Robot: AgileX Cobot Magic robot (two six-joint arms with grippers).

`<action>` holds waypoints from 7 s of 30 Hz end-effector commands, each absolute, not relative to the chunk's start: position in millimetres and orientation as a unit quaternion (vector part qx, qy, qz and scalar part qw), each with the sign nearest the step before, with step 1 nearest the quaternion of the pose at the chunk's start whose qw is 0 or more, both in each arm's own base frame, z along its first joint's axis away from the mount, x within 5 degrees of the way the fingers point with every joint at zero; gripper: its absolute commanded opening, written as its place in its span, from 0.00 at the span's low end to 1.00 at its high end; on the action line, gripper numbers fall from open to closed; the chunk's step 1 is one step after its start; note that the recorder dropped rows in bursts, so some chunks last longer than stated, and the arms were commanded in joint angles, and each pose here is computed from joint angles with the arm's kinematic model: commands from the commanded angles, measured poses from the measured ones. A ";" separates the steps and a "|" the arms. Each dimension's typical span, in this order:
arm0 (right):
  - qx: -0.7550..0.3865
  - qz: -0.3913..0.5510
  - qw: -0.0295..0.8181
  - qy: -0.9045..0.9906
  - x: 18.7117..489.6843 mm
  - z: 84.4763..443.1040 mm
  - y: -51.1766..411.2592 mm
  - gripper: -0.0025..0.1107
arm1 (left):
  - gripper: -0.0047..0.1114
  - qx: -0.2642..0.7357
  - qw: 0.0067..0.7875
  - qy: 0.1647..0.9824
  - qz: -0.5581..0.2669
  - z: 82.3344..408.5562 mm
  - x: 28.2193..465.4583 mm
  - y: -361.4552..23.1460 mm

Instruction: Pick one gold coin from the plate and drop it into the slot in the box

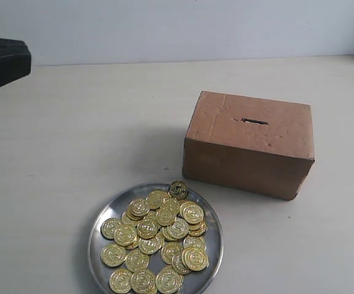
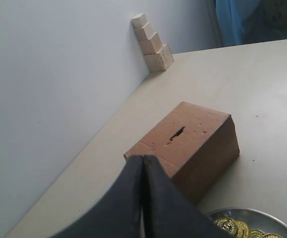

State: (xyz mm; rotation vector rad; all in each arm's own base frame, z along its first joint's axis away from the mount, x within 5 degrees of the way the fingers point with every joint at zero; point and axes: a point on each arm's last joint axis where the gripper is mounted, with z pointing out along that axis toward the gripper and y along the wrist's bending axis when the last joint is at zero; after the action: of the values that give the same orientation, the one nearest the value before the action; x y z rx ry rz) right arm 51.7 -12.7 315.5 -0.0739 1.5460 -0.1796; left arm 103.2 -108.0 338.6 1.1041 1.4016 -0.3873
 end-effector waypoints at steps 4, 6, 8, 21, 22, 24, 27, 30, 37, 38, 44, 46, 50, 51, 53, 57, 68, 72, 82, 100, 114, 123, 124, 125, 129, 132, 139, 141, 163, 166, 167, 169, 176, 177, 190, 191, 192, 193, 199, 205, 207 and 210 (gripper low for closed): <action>-0.015 -0.092 0.737 0.670 36.5 317.5 -16.3 0.72 | 0.04 0.461 0.622 0.611 -0.166 327.1 93.7 -98.5; -0.015 -0.092 0.737 0.670 36.5 317.5 -16.3 0.72 | 0.04 0.457 0.626 0.611 -0.161 325.4 93.0 -96.7; -0.015 -0.092 0.737 0.670 36.5 317.5 -16.3 0.72 | 0.04 0.459 0.626 0.610 -0.158 325.0 92.8 -96.4; -0.009 -0.086 0.628 0.773 35.8 288.6 -18.2 0.47 | 0.04 0.459 0.626 0.610 -0.157 325.0 92.8 -96.4; 0.009 -0.066 0.625 0.778 36.1 286.5 -17.4 0.42 | 0.04 0.459 0.626 0.610 -0.157 325.0 92.8 -96.4; 0.056 -0.025 0.627 0.777 37.5 283.3 -16.7 0.32 | 0.04 0.459 0.628 0.608 -0.157 325.7 91.9 -95.7; 0.091 0.008 0.626 0.774 38.9 280.5 -16.0 0.21 | 0.04 0.457 0.635 0.602 -0.159 328.2 88.2 -93.2; 0.095 0.012 0.623 0.776 39.2 278.8 -15.6 0.16 | 0.04 0.443 0.647 0.603 -0.147 331.2 87.2 -87.4; 0.089 0.019 0.617 0.781 44.4 265.2 -13.2 0.02 | 0.04 0.336 0.703 0.625 -0.036 343.8 85.9 -49.5; 0.087 0.013 0.617 0.782 44.9 263.8 -13.7 0.02 | 0.04 0.318 0.716 0.621 -0.016 347.1 80.8 -43.4; 0.093 0.016 0.621 0.778 42.7 250.0 -14.5 0.02 | 0.04 0.265 0.783 0.560 0.046 361.2 37.4 -27.6; 0.094 0.016 0.622 0.778 42.4 250.1 -14.5 0.02 | 0.04 0.263 0.801 0.536 0.053 363.0 22.6 -26.0; 0.094 0.016 0.622 0.778 42.4 250.1 -14.5 0.02 | 0.04 0.247 0.835 0.486 0.072 364.3 -8.1 -22.4; 0.094 0.016 0.622 0.778 42.4 250.1 -14.5 0.02 | 0.04 0.244 0.841 0.476 0.077 364.1 -14.3 -21.8; 0.094 0.016 0.622 0.778 42.4 250.1 -14.5 0.02 | 0.04 0.244 0.841 0.476 0.077 364.1 -14.3 -21.8; 0.109 0.014 0.642 0.759 34.9 252.0 -16.3 0.02 | 0.04 0.240 0.833 0.491 0.085 356.8 -8.6 -23.1; 0.148 -0.020 0.642 0.752 33.0 252.0 -20.2 0.02 | 0.04 0.236 0.763 0.596 0.082 284.7 31.8 -23.8; 0.149 -0.019 0.642 0.752 33.0 252.0 -20.2 0.02 | 0.04 0.240 0.737 0.627 0.073 257.9 41.0 -23.8; 0.149 -0.018 0.642 0.752 33.0 252.0 -20.0 0.02 | 0.04 0.244 0.693 0.676 0.056 213.2 51.0 -24.0; 0.042 0.030 0.748 0.662 51.1 237.5 -2.3 0.02 | 0.04 0.421 0.574 0.575 0.404 203.9 56.5 -1.8; 0.079 0.070 0.723 0.683 55.0 217.4 -1.9 0.02 | 0.04 0.430 0.565 0.584 0.394 200.7 56.3 -2.4; 0.168 0.151 0.673 0.704 56.4 200.9 -1.3 0.02 | 0.04 0.430 0.565 0.584 0.394 200.7 56.3 -2.4; 0.188 0.177 0.666 0.699 56.4 200.8 -0.4 0.02 | 0.04 0.430 0.565 0.584 0.394 200.7 56.3 -2.4; 0.214 0.209 0.657 0.692 56.4 200.8 0.6 0.02 | 0.04 0.430 0.565 0.584 0.394 200.7 56.3 -2.4; 0.257 0.263 0.637 0.678 56.3 200.6 2.5 0.02 | 0.04 0.430 0.565 0.584 0.394 200.7 56.3 -2.4; 0.255 0.258 0.634 0.683 56.3 199.6 2.6 0.02 | 0.04 0.430 0.565 0.584 0.394 200.7 56.3 -2.4; 0.262 0.251 0.595 0.718 55.1 190.1 4.3 0.02 | 0.04 0.442 0.553 0.595 0.381 196.3 56.0 -3.3; 0.263 0.251 0.591 0.720 54.9 189.4 4.5 0.02 | 0.04 0.413 0.570 0.624 0.340 194.4 55.7 -4.4; 0.062 0.055 0.645 0.759 55.3 190.6 0.2 0.02 | 0.04 0.152 0.621 0.766 0.072 185.4 54.0 -7.2; 0.062 0.055 0.645 0.759 55.3 190.6 0.2 0.02 | 0.04 0.140 0.616 0.773 0.058 184.0 53.6 -7.5; 0.063 0.056 0.645 0.759 55.3 190.6 0.2 0.02 | 0.04 0.131 0.617 0.774 0.052 184.0 53.6 -7.5; 0.063 0.055 0.645 0.760 55.3 190.5 0.2 0.02 | 0.04 0.103 0.618 0.779 0.029 184.0 53.6 -7.5; 0.025 0.019 0.644 0.765 55.1 189.7 -0.4 0.02 | 0.04 0.062 0.619 0.783 -0.002 183.9 53.6 -7.3; 0.025 0.019 0.644 0.765 55.1 189.7 -0.4 0.02 | 0.04 0.062 0.619 0.783 -0.002 183.9 53.6 -7.3; 0.070 0.060 0.634 0.768 54.8 188.1 0.2 0.02 | 0.04 0.066 0.611 0.789 -0.002 182.2 53.2 -7.7; 0.069 0.059 0.634 0.768 54.8 188.1 0.2 0.02 | 0.04 0.066 0.611 0.789 -0.002 182.2 53.2 -7.7; 0.072 0.063 0.634 0.768 54.8 188.1 0.4 0.02 | 0.04 0.066 0.611 0.789 -0.002 182.2 53.2 -7.7; 0.072 0.063 0.634 0.768 54.8 188.1 0.4 0.02 | 0.04 0.066 0.611 0.789 -0.002 182.2 53.2 -7.7; 0.071 0.062 0.634 0.768 54.8 188.1 0.4 0.02 | 0.04 0.068 0.615 0.786 0.003 183.0 53.4 -7.2; 0.071 0.062 0.635 0.767 54.9 188.3 0.4 0.02 | 0.04 0.080 0.611 0.787 0.021 182.4 53.3 -6.0; 0.071 0.062 0.635 0.767 54.9 188.3 0.4 0.02 | 0.04 0.080 0.611 0.787 0.021 182.4 53.3 -6.0; 0.071 0.062 0.635 0.767 54.9 188.3 0.4 0.02 | 0.04 0.080 0.611 0.787 0.021 182.4 53.3 -6.0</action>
State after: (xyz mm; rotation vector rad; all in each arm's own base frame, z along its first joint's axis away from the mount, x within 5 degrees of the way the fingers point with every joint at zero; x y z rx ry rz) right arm 55.1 0.6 189.4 0.1536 1.7562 0.1421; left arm 53.4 -6.3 183.2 0.1858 1.8191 0.0429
